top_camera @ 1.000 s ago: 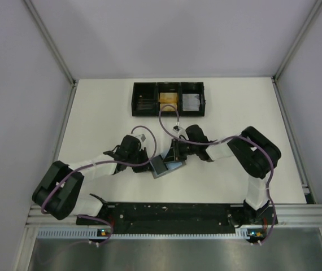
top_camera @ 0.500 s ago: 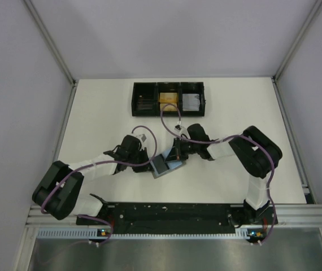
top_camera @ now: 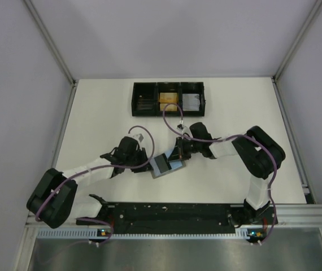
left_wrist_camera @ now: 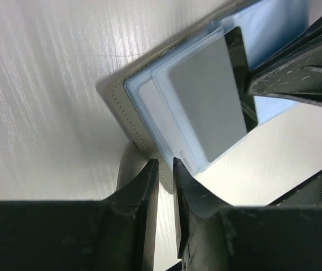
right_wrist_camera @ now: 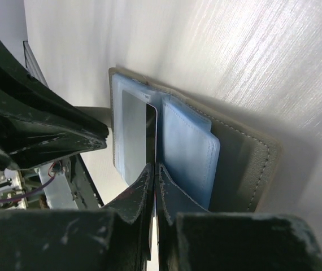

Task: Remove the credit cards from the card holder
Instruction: Remove the credit card from the card holder.

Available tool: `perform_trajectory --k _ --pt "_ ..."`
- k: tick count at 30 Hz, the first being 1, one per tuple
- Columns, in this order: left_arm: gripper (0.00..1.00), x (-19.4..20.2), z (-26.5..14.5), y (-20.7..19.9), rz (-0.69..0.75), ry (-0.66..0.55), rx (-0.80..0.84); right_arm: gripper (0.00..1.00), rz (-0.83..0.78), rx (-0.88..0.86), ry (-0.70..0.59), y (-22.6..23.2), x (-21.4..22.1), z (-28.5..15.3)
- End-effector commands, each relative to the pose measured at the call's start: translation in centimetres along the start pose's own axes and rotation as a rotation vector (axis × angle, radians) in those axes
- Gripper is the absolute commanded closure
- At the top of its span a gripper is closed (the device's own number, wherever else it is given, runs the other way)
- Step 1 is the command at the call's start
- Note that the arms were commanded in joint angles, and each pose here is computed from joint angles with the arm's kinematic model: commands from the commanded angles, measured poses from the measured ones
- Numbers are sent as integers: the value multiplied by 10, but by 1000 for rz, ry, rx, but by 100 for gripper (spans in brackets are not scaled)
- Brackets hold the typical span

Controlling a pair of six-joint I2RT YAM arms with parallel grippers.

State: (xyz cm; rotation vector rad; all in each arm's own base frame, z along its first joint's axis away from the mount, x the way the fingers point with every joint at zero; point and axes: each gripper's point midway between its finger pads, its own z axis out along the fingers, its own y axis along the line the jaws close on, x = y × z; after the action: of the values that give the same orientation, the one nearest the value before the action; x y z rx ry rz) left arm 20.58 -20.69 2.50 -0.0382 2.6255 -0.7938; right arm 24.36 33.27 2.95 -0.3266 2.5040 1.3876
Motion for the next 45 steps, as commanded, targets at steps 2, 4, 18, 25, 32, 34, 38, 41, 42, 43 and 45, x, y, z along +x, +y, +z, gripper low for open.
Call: perform_trajectory --k 2,4,18,25,32,34,38,41,42,43,45 --pt "75 -34 -17 -33 2 -133 101 100 -60 -34 -22 13 -8 -5" --pt "75 -42 -20 -45 10 -142 139 100 -60 -35 -20 14 -7 -4" --pt "100 -19 15 -22 12 -7 38 100 -64 -40 -18 17 -9 -3" --pt "100 -3 19 -2 -1 26 -29 95 -59 -64 -9 22 -10 0" --pt "100 3 22 2 -1 45 -40 83 -67 -76 23 29 -10 8" --pt "100 2 22 2 -1 40 -39 83 -65 -75 32 29 -8 9" --pt "100 3 21 2 4 42 -37 86 -63 -76 38 29 -7 11" --pt "100 3 21 3 0 40 -41 87 -60 -67 49 26 -6 12" --pt "100 4 21 3 1 40 -41 86 -59 -65 51 25 -5 12" --pt "100 4 20 3 2 39 -40 85 -54 -59 56 23 -5 13" --pt "100 6 21 4 -1 43 -43 82 -51 -55 64 21 -3 15"
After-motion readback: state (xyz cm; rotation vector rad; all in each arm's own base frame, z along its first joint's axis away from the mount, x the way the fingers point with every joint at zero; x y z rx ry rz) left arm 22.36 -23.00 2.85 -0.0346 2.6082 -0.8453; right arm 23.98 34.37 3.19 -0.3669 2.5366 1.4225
